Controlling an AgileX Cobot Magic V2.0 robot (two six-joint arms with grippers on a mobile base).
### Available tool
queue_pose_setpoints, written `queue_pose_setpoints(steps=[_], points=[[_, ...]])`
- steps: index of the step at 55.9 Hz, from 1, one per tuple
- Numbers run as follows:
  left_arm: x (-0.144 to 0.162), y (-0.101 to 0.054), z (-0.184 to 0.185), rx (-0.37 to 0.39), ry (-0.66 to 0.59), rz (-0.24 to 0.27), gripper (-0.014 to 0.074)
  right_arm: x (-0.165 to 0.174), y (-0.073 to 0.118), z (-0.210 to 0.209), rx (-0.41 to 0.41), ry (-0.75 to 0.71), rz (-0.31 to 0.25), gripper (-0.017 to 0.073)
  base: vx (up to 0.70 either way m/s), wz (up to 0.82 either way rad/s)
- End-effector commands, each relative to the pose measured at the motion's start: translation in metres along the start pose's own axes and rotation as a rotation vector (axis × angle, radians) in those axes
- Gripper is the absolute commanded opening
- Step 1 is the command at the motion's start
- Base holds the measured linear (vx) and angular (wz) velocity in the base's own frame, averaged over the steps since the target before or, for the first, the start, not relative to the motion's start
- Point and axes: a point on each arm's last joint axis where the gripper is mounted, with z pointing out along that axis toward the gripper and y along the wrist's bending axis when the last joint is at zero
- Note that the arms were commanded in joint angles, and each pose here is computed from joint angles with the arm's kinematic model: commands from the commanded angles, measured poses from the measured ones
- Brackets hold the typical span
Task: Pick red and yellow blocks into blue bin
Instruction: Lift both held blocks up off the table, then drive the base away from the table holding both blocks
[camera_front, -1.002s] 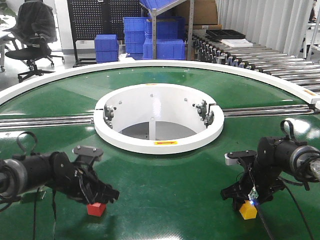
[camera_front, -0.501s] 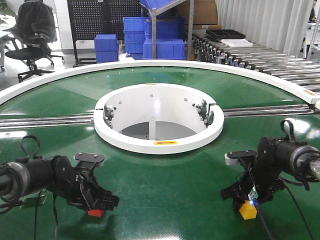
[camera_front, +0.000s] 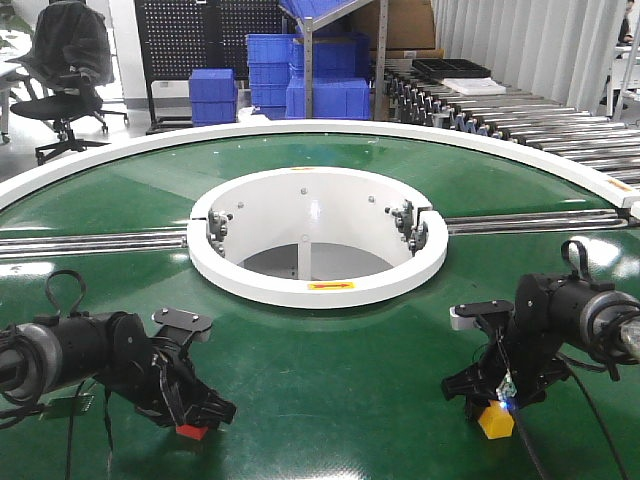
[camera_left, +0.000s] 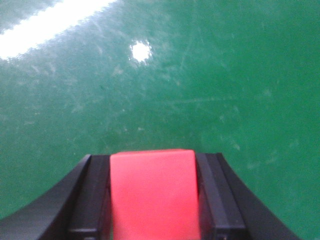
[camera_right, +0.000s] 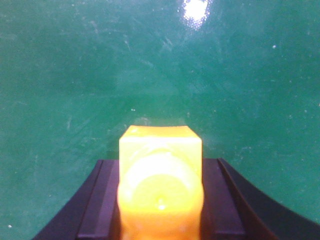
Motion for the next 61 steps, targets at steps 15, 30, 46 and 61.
queue_pose_setpoints(steps=[15, 30, 46, 61], points=[[-0.037, -0.014, -0.143, -0.068, -0.290, 0.092, -0.0001, -0.015, 0.020, -0.132, -0.136, -0.322, -0.019, -0.0010, 0.00, 0.00], [0.002, -0.030, -0.242, -0.106, -0.550, 0.077, -0.0001, 0.032, 0.045, -0.240, -0.227, -0.644, -0.092, -0.0010, 0.00, 0.00], [0.090, -0.047, -0.320, -0.139, -0.898, 0.033, -0.0001, 0.157, 0.050, -0.295, -0.016, -1.097, -0.058, -0.0010, 0.00, 0.00], [0.112, -0.051, -0.338, -0.145, -0.983, 0.032, -0.0001, 0.218, 0.052, -0.308, 0.066, -1.270, -0.018, -0.0010, 0.00, 0.00]])
